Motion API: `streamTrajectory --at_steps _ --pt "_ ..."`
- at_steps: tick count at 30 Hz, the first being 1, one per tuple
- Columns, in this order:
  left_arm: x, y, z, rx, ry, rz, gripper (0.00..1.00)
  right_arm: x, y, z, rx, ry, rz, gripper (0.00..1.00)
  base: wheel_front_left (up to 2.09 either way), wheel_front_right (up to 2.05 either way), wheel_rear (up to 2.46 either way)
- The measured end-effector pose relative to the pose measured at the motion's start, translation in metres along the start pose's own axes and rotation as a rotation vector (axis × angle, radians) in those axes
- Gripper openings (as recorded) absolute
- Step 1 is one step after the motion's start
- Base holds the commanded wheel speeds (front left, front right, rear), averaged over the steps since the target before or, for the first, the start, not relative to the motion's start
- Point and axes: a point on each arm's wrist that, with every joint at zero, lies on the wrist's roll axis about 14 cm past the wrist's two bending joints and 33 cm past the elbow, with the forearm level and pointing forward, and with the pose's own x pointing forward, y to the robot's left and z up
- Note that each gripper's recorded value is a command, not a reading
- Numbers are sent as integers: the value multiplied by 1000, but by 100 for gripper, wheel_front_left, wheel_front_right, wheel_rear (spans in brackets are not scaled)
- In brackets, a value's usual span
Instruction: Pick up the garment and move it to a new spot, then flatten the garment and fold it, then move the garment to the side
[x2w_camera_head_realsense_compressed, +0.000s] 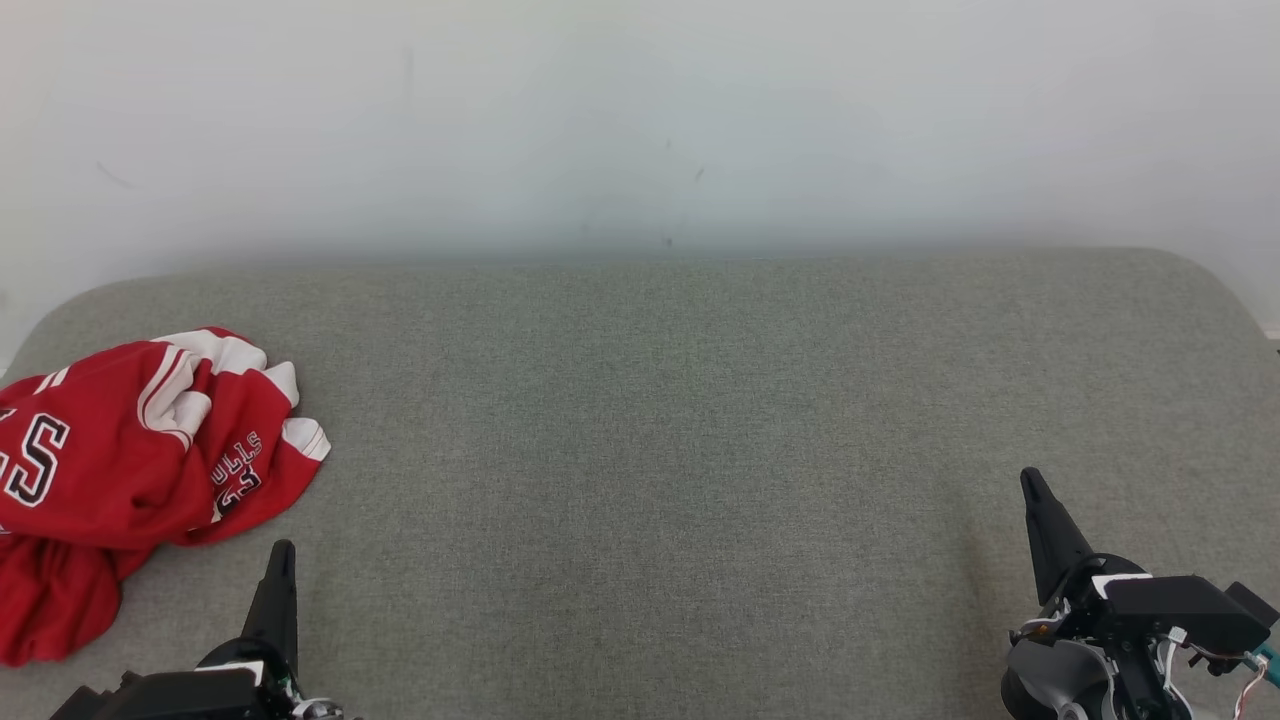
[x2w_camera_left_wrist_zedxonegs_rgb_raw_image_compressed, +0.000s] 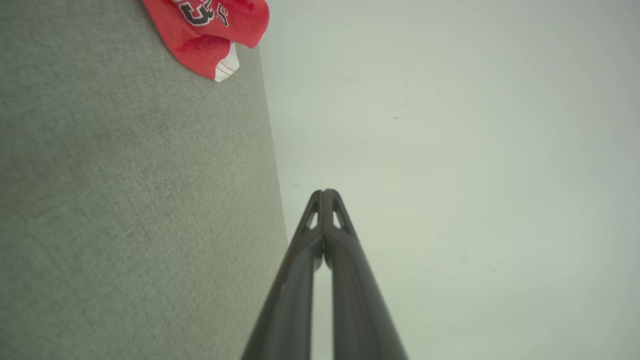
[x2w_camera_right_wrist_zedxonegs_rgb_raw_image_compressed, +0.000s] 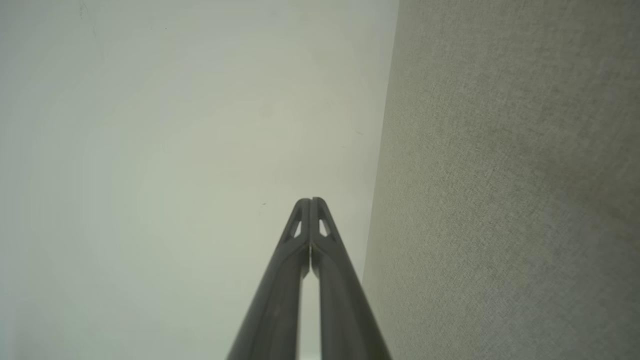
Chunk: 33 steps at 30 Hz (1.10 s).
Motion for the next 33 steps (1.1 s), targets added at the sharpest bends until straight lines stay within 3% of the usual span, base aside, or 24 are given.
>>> streamTrajectory --at_steps 22,23,30,33 --pt "0 0 0 0 0 0 0 0 0 0 0 0 0 0 0 0 0" --pt "0 0 0 0 0 0 100 0 0 0 0 0 0 100 0 0 0" --pt "-15 33 -1 -10 -1 98 100 -18 -38 -1 14 -6 -108 100 0 0 0" --pt "-15 31 -3 -9 4 92 100 -19 -39 -2 11 -13 -111 100 0 0 0"
